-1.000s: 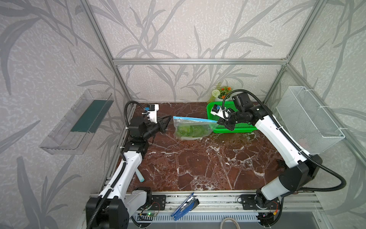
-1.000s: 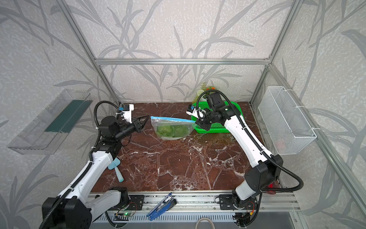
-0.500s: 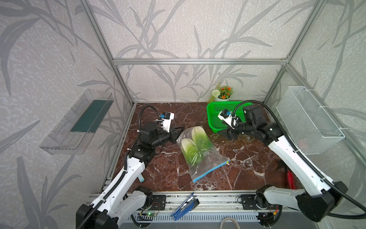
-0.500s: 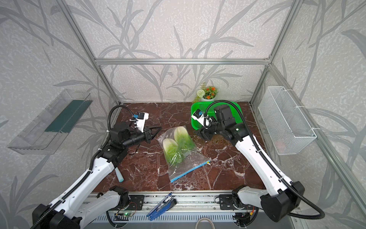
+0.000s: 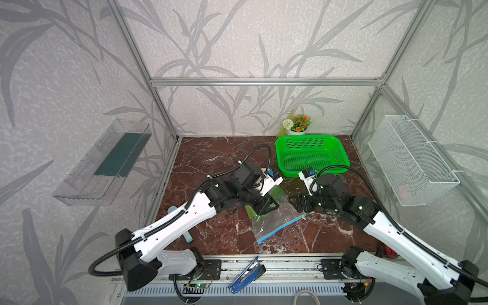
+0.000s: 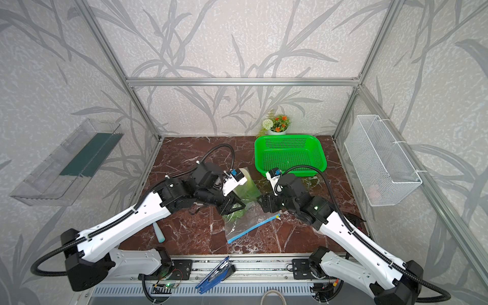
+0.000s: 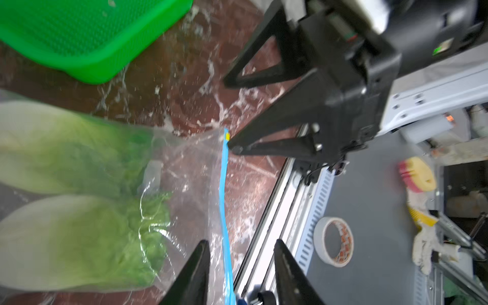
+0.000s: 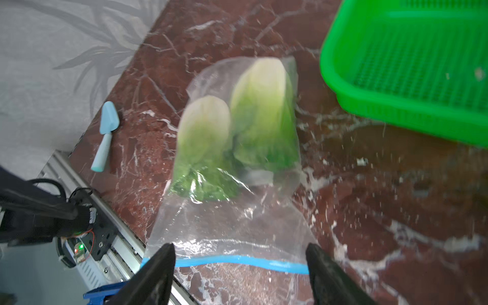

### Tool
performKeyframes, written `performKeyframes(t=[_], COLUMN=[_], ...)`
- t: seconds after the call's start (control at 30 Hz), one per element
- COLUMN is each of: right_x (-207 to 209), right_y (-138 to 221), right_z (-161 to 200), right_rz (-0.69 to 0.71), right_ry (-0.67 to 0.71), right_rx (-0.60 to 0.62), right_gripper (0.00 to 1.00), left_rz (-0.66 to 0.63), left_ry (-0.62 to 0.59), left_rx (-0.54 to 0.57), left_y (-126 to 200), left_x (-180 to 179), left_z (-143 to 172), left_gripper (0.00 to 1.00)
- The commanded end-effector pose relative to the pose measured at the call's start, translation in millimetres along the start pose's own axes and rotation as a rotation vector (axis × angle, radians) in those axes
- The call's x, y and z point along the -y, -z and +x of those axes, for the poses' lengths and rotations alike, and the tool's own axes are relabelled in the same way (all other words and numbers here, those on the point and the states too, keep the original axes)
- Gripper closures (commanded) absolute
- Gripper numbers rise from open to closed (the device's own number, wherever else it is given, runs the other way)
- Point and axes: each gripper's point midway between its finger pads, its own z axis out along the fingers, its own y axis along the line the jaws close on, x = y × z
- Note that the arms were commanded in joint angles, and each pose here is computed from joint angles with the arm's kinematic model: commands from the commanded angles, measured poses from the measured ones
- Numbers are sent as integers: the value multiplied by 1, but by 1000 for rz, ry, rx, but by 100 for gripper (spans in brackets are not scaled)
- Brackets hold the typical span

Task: Open the zip-top bag and take out the chinese cabbages
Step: Adjust the zipper food storage bag at the center of the board.

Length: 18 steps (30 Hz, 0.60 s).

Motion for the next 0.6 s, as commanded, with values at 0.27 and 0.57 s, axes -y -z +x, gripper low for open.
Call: performKeyframes(t=[0.27, 0.57], right_x=[39, 16], right_y=[-13, -49], right_z=[80, 91], right_rz=[7, -58], right_ry=[-532, -559], right_rx=[48, -47], right_gripper=[23, 30], left_rz=[-303, -435], left_ry=[34, 175], left_rx=[-275, -409], left_y=[-57, -108], left_x=[-67, -128], left_z=[26, 54], left_gripper=[57, 59])
